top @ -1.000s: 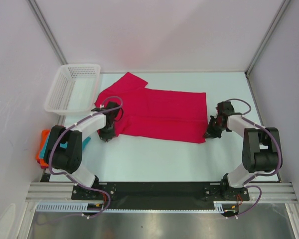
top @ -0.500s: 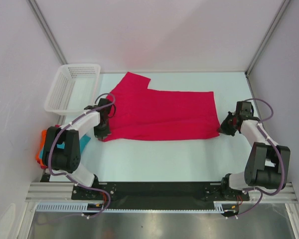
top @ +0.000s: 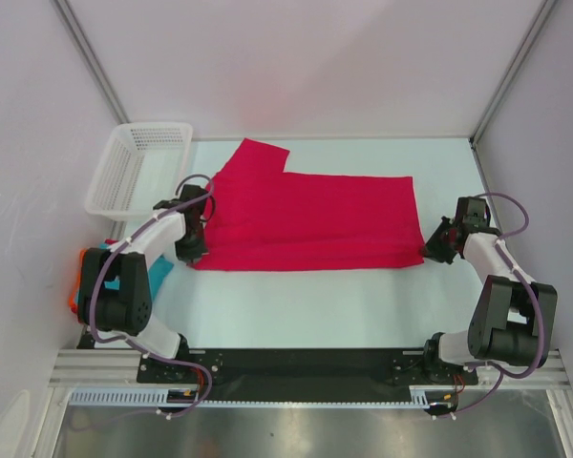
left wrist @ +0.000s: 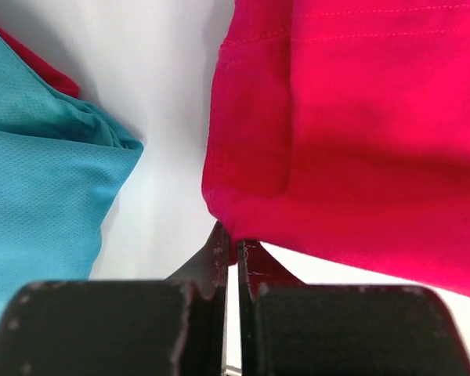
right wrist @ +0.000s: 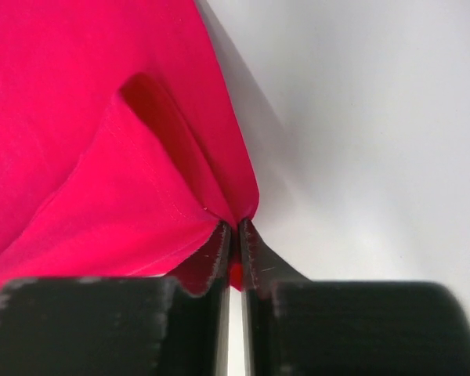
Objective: Fold and stack the t-shirts
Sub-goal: Fold the flattened tshirt in 1/3 of the way, then grap the side of the flattened tshirt furthest away from the robot with both arms
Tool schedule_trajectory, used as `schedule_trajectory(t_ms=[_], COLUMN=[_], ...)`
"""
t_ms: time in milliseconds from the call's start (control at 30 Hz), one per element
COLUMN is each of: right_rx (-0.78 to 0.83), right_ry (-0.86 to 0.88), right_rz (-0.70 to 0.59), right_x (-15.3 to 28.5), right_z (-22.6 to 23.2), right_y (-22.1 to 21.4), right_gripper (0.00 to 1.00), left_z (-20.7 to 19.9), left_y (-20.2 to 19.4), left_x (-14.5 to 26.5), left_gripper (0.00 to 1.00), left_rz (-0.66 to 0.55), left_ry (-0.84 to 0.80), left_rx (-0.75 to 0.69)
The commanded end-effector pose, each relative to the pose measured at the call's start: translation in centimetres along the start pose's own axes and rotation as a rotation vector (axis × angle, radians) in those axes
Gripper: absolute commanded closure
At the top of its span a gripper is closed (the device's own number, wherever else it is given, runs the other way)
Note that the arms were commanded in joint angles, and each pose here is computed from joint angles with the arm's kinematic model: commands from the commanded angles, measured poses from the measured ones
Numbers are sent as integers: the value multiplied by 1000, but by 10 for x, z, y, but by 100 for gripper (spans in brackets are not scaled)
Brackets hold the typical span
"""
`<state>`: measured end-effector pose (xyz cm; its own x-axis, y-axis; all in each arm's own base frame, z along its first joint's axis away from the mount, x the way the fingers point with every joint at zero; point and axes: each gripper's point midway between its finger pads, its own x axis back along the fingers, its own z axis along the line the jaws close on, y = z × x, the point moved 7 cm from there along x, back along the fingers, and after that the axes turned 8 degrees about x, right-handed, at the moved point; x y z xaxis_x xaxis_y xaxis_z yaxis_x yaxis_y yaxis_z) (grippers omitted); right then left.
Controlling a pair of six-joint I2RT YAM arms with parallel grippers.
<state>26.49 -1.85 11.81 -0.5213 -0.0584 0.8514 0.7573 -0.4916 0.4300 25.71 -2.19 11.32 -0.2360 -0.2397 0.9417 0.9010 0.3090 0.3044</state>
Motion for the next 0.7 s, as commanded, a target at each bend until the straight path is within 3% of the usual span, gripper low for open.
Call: schedule_trajectory(t_ms=[0,33,100,133,167,200,233,333,667], right_rx=[-12,-16,-13,-10,-8,-7,-3,4,37], right_ry=[-25,-19,-11,-7,-2,-1,-1,15,61], right_rz=[-19,-14,-9,-17,-29,-36,-40,-76,-94], right_x=[2,2,5,8,12,16,18,25,12], right_z=[-5,-4,-3,-1,0,1,2,8,42], right_y=[5,4,2,3,4,4,2,3,26], right_gripper=[78,76,71,67,59,58,58,55,55], left_z=[9,10,12,14,14,15,16,15,-16], left_y=[11,11,12,12,14,15,15,20,65], left_x=[19,22,28,32,36,40,43,50,45], left_gripper=[86,67,49,35,30,28,17,11,11], left_rz=[-61,-64,-81,-81,-92,-106,-108,-134,-148], left_ry=[-4,-4,4,8,2,-3,-4,-16,-96], left_rx=[35,38,45,46,52,58,62,82,89])
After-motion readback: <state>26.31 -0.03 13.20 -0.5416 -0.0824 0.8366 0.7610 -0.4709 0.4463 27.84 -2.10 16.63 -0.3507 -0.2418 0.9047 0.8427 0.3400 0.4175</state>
